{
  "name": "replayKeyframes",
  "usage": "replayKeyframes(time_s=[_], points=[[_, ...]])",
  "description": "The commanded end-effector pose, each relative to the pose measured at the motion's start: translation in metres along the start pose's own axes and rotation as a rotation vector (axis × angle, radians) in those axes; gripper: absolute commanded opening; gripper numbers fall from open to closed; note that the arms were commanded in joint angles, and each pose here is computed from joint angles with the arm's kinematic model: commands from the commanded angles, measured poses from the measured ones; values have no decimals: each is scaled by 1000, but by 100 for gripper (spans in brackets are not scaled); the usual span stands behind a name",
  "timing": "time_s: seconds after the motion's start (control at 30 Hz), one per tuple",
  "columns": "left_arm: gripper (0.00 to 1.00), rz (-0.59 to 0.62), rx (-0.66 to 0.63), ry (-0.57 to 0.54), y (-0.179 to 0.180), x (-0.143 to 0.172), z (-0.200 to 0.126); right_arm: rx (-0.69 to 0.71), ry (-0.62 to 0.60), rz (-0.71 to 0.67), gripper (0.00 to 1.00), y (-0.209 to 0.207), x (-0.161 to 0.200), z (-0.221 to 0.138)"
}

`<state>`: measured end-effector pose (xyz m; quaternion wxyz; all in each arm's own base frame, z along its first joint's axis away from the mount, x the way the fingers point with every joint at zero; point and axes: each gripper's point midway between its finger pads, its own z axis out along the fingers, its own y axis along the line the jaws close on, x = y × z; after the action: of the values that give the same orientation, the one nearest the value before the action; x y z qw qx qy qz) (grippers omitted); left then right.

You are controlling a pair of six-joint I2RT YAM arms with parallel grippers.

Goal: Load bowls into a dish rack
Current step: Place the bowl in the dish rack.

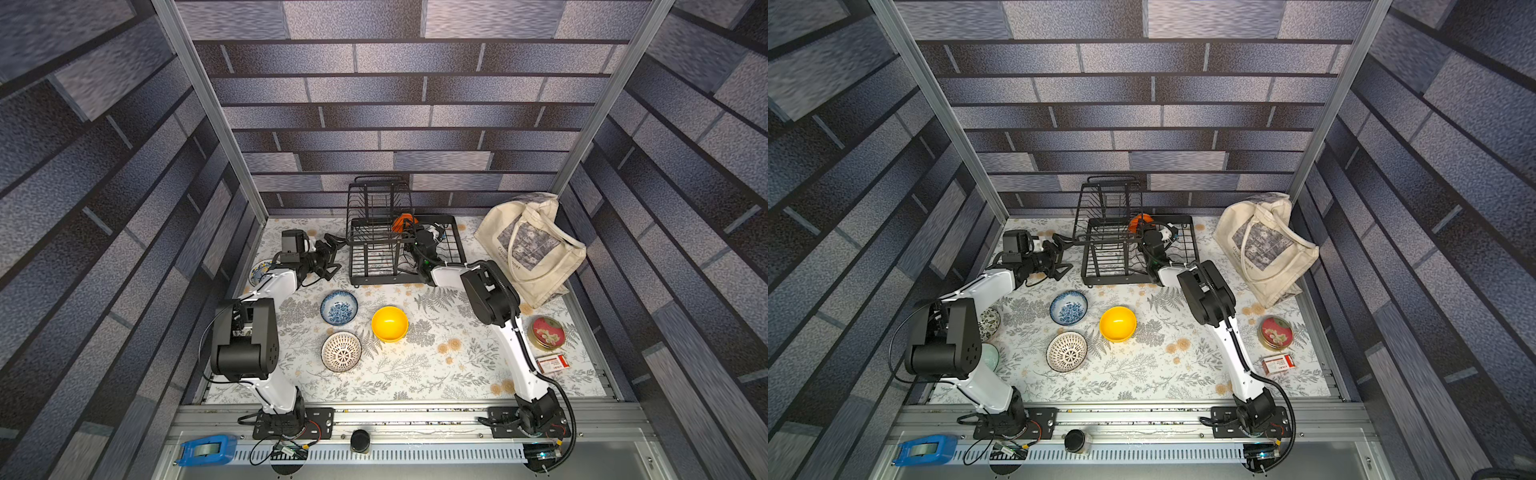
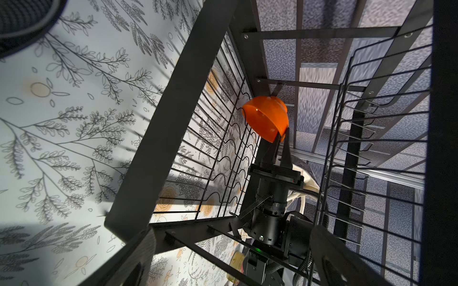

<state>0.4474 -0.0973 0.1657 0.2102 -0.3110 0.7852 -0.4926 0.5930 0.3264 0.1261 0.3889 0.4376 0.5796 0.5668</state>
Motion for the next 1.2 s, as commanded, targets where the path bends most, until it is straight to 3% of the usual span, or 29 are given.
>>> replayKeyframes(time_s=[0.0,0.5,1.17], points=[[100,-5,10,18,2,3,1,260,-11,-55,16,-99,-5,-15],[100,-11,4,18,5,3,2,258,-17,-53,18,-88,-5,-14],[100,-5,12,14,1,3,-1,228,17,-64,43,-43,-9,-9]])
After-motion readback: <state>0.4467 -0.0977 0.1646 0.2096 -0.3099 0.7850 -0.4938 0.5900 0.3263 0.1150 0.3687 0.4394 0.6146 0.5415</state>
